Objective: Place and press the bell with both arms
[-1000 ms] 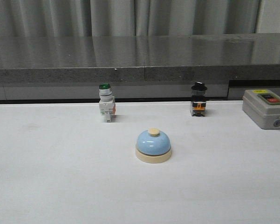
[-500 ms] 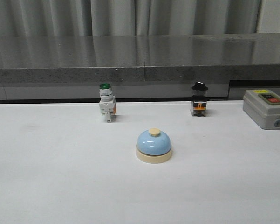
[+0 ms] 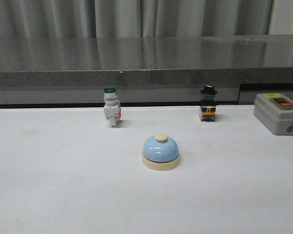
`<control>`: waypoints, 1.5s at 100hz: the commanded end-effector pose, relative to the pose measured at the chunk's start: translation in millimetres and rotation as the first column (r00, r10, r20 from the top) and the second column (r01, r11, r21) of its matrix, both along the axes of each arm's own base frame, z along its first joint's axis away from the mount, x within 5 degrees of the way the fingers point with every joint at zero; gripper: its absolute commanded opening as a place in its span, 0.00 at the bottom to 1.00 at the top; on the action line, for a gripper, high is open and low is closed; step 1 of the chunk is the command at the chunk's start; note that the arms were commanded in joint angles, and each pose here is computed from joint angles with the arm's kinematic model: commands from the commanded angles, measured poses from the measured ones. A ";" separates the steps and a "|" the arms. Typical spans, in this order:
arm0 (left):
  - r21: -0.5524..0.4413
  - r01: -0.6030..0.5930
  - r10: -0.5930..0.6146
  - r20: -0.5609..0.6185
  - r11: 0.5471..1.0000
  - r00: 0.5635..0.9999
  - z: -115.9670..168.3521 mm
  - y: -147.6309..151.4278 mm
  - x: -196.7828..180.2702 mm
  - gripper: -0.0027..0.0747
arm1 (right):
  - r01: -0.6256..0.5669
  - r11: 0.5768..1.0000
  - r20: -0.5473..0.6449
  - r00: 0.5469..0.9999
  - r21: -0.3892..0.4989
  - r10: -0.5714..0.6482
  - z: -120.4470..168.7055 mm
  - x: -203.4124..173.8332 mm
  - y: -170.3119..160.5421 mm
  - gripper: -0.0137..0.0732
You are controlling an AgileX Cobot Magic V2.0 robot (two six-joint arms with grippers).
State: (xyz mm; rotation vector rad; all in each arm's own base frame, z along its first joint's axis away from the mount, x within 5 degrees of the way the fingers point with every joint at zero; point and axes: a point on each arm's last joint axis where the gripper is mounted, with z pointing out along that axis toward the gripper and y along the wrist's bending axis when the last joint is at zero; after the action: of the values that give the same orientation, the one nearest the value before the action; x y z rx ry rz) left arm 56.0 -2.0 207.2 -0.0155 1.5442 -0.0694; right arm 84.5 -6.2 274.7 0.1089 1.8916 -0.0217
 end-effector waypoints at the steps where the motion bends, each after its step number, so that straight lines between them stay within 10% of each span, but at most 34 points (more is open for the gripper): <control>1: -0.018 -0.003 0.005 0.072 1.000 0.997 -4.7 0.4 -0.8 0.01 | 0.005 1.000 0.007 1.000 -0.006 -0.005 21.4 20.8 -2.4 0.09; 54: -0.018 -0.003 0.005 0.072 1.000 0.997 -4.7 0.4 -0.8 0.01 | -0.239 0.969 -0.296 0.923 0.063 0.247 50.2 140.6 42.3 0.09; 99: -0.018 -0.003 0.005 0.072 1.000 0.997 -4.7 0.4 -0.8 0.01 | -0.606 0.795 -0.441 0.721 -0.027 0.535 36.4 213.4 145.6 0.09; 150: -0.018 -0.003 0.005 0.072 1.000 0.997 -4.7 0.4 -0.8 0.01 | -0.744 0.666 -0.680 0.461 0.055 0.570 -12.5 250.4 229.4 0.09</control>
State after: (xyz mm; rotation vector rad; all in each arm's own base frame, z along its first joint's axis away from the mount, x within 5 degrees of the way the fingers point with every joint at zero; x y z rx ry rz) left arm 56.0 -2.0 207.2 -0.0155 1.5442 -0.0694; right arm 332.0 219.3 237.4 -0.9804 2.5640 0.2578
